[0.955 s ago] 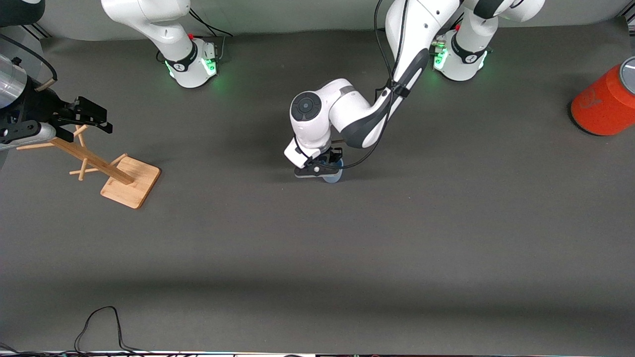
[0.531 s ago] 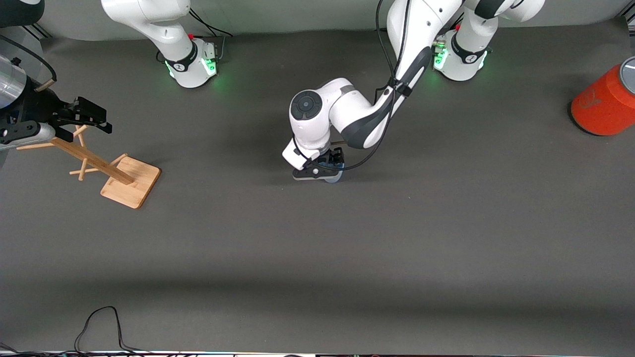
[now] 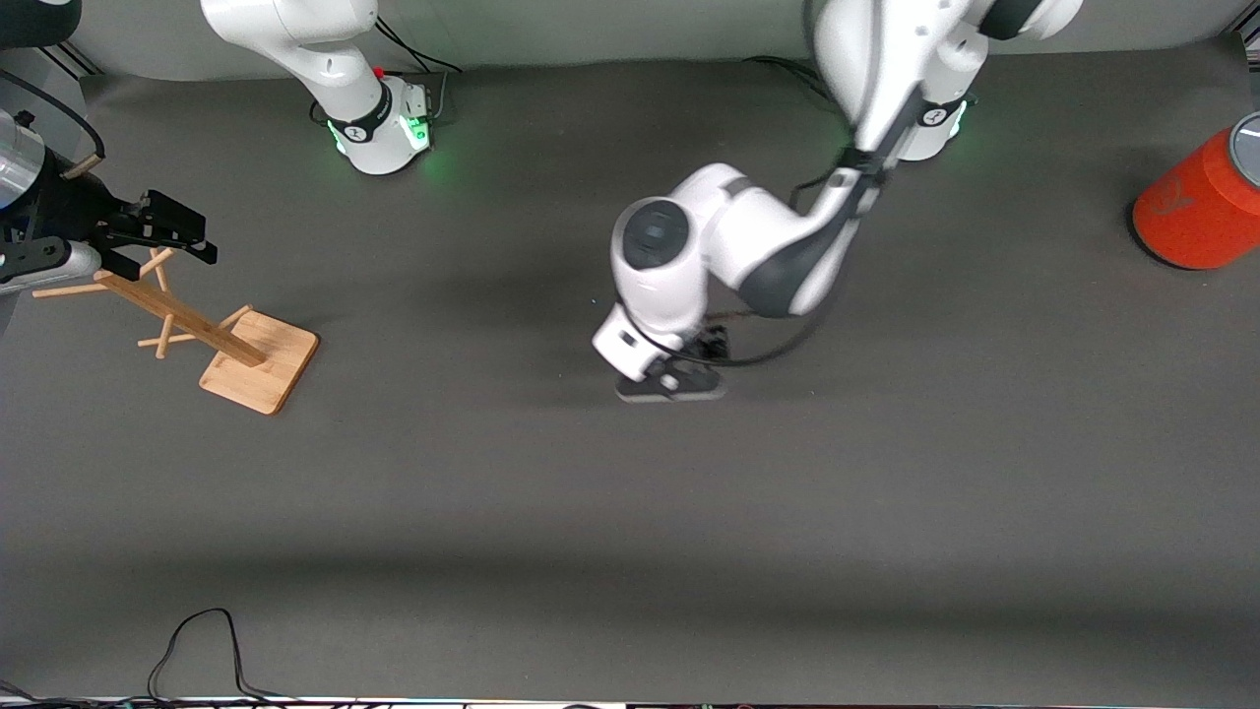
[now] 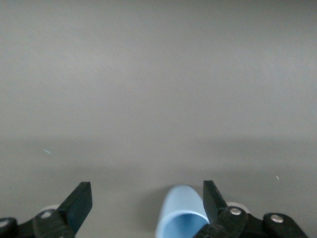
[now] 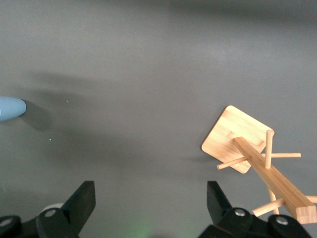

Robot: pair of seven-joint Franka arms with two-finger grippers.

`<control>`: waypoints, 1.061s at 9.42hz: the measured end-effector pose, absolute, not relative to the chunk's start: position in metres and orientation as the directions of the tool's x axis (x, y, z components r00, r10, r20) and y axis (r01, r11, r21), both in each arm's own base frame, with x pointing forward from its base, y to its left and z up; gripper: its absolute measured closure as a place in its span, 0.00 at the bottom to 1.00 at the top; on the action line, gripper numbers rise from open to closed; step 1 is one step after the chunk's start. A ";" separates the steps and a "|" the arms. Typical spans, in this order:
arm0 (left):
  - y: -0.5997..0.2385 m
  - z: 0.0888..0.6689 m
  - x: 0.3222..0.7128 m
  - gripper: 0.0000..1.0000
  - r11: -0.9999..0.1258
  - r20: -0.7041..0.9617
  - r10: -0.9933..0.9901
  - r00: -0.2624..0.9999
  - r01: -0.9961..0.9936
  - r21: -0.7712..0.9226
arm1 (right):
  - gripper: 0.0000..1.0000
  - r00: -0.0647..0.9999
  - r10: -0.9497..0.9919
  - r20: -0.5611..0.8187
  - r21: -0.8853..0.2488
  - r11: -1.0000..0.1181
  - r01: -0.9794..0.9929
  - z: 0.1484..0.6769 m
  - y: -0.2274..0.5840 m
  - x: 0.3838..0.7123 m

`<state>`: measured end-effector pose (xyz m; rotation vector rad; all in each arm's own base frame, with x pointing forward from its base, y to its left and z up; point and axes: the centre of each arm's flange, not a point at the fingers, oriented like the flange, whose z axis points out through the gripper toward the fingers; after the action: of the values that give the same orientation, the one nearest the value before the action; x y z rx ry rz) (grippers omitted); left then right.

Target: Rotate and upright cup with both arms

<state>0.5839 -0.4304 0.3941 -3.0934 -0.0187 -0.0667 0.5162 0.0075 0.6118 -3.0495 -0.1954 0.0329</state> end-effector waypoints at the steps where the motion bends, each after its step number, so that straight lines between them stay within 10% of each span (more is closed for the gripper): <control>1: -0.383 0.422 0.608 0.00 -0.998 0.039 0.011 0.999 0.013 -0.058 | 0.00 0.992 0.123 -0.010 -0.086 -0.989 0.121 0.613 0.005 0.516; 10: -0.125 0.547 0.596 0.00 -0.993 -0.074 0.105 0.992 0.100 -0.062 | 0.00 0.995 0.095 0.007 -0.067 -0.993 0.095 0.617 -0.006 0.516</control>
<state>0.5962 -0.1247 0.5473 -3.0771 -0.1585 0.1198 0.5159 -0.0064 0.6173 -3.0713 -0.1464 -0.0052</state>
